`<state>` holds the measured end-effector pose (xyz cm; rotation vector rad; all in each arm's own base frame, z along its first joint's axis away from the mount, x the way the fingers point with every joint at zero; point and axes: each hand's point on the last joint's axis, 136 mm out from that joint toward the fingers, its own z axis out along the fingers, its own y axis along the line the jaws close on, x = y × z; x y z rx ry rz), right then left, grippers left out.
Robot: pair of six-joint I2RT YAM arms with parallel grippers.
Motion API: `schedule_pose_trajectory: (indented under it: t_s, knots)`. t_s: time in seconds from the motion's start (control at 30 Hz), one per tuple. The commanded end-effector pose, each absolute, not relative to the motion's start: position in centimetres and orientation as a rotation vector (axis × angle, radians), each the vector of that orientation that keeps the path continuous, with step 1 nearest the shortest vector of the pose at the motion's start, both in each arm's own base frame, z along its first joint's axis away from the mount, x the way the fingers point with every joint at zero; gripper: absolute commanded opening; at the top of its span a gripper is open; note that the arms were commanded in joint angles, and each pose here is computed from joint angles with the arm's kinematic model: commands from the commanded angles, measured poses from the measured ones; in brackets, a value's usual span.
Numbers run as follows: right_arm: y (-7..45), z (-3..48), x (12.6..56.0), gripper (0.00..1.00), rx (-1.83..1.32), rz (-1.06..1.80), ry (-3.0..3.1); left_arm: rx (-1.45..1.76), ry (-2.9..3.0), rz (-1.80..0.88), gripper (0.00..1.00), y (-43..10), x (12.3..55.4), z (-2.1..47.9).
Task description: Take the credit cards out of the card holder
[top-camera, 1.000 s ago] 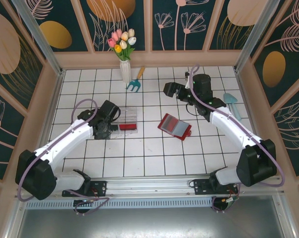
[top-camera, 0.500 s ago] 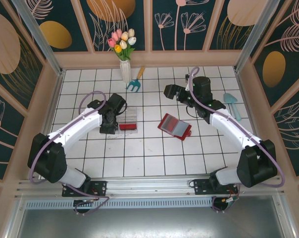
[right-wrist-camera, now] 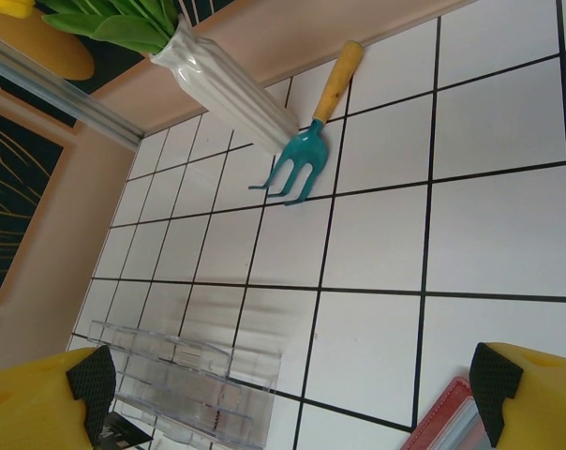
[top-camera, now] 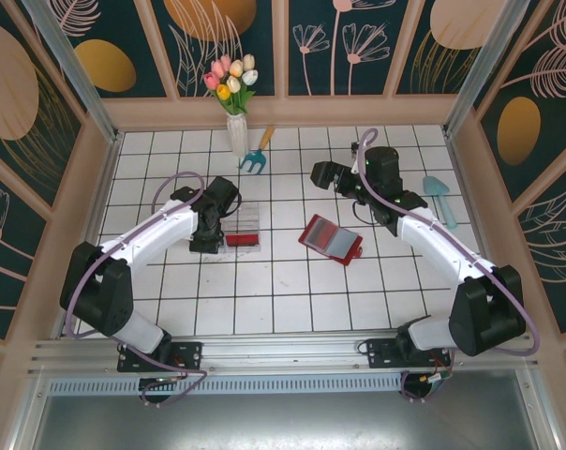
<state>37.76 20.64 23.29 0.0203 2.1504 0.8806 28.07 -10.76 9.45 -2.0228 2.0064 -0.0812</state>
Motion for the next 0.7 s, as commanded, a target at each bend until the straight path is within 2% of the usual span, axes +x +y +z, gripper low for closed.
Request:
schedule_pose_trajectory:
  t_s: [0.0, 0.67]
  knots:
    - [20.9, 24.2, 37.7, 0.99, 0.021, 0.908, 2.11, -2.2, 1.84, -0.073, 0.0, -10.5, 27.9, 8.8]
    - [21.0, 23.3, 38.0, 0.99, 0.029, 0.91, 2.133, -2.202, 1.897, -0.047, 0.0, -11.3, 29.6, 7.1]
